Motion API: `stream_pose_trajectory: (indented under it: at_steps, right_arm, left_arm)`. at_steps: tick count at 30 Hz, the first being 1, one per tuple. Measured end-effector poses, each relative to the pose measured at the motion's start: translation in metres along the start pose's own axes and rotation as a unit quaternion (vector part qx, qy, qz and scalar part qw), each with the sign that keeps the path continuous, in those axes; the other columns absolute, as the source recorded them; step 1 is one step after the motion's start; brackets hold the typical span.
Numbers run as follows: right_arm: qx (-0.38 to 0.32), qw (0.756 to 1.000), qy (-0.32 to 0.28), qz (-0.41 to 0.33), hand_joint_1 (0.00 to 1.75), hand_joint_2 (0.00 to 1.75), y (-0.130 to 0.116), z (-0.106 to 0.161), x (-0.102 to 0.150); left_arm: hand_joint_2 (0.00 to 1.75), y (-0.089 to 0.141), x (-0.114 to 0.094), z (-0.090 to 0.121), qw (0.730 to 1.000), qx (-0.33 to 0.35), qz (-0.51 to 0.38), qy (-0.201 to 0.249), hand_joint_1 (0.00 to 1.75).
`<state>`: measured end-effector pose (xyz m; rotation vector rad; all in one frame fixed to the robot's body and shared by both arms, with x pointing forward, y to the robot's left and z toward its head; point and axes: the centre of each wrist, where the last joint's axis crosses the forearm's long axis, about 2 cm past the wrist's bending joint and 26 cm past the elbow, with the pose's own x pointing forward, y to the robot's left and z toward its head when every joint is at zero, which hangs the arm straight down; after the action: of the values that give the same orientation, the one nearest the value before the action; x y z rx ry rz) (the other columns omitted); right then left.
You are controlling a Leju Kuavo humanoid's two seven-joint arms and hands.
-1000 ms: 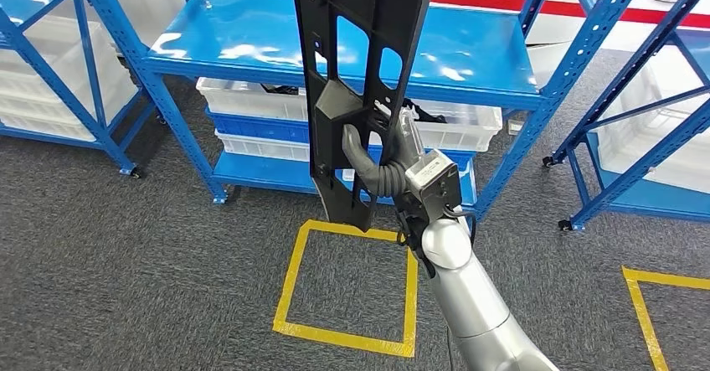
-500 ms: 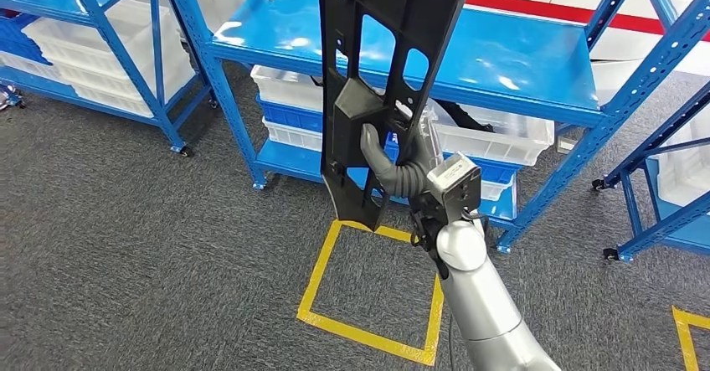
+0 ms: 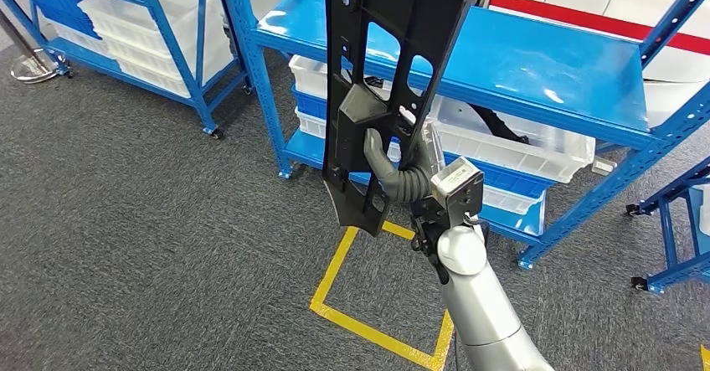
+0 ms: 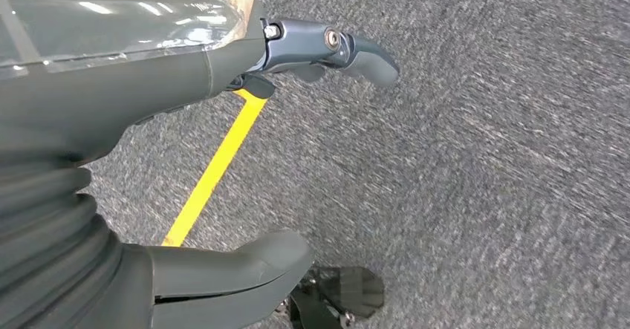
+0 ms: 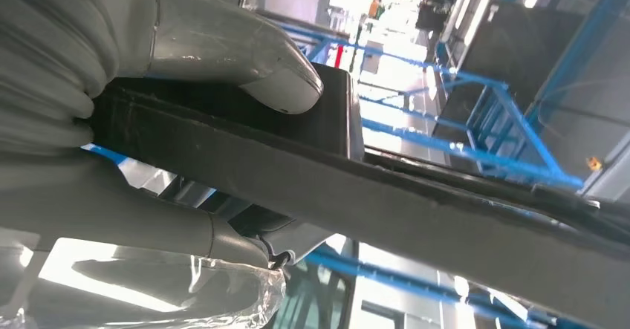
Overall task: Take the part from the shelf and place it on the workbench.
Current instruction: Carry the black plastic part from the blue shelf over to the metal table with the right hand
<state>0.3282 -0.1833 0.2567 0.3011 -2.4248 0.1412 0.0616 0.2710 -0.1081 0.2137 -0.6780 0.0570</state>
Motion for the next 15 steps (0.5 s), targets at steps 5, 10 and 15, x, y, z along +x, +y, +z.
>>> stream_pose_trajectory:
  at_steps: [5, 10, 15]
  right_arm:
    - [-0.003, 1.000, 0.000, -0.004, 1.75, 1.75, 0.0004, 0.0003, -0.0002]
    - [-0.006, 1.000, 0.009, -0.007, 1.75, 1.75, -0.0001, 0.0049, -0.0028]
    - [-0.002, 1.000, 0.009, -0.011, 1.75, 1.75, 0.0010, 0.0070, -0.0036]
  left_arm:
    - [1.75, -0.0010, 0.0014, -0.0002, 1.000, 0.022, -0.018, -0.011, 0.00]
    - [1.75, -0.0037, 0.0009, 0.0002, 1.000, -0.021, 0.018, -0.014, 0.00]
    - [1.75, -0.0035, -0.0012, 0.0010, 0.993, -0.066, 0.093, -0.013, 0.00]
